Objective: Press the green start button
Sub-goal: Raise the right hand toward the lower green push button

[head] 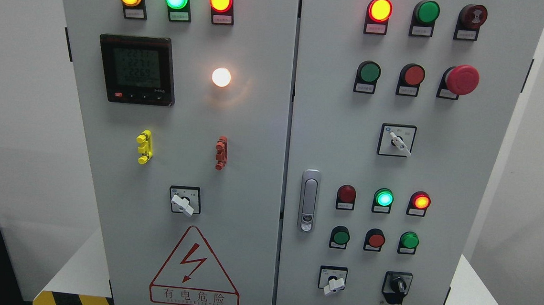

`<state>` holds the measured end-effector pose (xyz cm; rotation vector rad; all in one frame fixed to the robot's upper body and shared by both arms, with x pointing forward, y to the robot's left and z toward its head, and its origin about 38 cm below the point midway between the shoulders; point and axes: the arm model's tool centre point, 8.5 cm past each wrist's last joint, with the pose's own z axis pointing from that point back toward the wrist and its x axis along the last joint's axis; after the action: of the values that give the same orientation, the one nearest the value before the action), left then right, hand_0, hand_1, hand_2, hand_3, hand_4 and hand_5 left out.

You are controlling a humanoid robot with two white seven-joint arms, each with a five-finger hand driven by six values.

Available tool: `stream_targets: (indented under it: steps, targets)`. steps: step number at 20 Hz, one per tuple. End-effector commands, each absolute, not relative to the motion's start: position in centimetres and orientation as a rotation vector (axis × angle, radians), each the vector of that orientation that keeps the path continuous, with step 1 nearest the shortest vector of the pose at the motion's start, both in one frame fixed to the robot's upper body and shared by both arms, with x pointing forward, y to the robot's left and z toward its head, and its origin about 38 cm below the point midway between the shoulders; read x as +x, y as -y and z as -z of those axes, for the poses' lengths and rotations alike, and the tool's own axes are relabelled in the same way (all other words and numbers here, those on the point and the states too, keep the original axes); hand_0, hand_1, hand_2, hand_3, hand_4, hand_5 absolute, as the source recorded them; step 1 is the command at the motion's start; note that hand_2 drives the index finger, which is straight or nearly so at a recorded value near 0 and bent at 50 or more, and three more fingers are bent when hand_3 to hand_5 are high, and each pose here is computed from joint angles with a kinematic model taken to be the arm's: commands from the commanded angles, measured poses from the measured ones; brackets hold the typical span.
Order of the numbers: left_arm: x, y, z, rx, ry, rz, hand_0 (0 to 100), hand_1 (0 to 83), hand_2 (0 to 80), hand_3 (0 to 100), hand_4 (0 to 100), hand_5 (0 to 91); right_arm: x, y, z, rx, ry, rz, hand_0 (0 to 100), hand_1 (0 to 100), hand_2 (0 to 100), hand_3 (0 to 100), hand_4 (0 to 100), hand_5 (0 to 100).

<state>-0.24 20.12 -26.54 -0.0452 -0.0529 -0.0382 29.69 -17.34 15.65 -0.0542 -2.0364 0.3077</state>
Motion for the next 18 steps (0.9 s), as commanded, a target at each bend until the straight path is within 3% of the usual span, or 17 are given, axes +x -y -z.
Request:
stream_targets:
  steps: [1,3,5,8,11,18]
  targets:
    - [-0.2,-20.1,26.5,-0.045,0.053,0.038,12,55.6,0.0,0,0,0.0,30.7,18.7,-16.0,-0.25,2.041,-0.427,25,28,0,37,30,7]
    - [-0.2,-20.1,26.5,-0.045,0.053,0.038,12,55.6,0.0,0,0,0.0,31.2,19.2,-16.4,-0.333,2.052,-0.47,24,27,0,42,36,14]
    - [-0.2,-20.1,26.5,-0.045,0.053,0.038,12,55.6,0.0,0,0,0.0,31.6,19.9,-16.9,-0.434,2.054,-0.521,18,29,0,49,48,31]
    - [-0.2,-20.1,26.5,-0.045,0.053,0.038,12,55.6,0.0,0,0,0.0,31.9,20.5,-17.6,-0.578,2.059,-0.568,33,31,0,53,54,41]
    - [-0.2,-20.1,26.5,-0.045,0.053,0.038,12,55.6,0.0,0,0,0.0,32.4,21.0,-18.0,-0.674,2.053,-0.607,42,31,0,55,57,47]
    - [-0.2,-20.1,26.5,-0.045,0.053,0.038,12,55.6,0.0,0,0,0.0,33.7,20.7,-18.3,-0.789,2.029,-0.715,47,32,0,56,58,50]
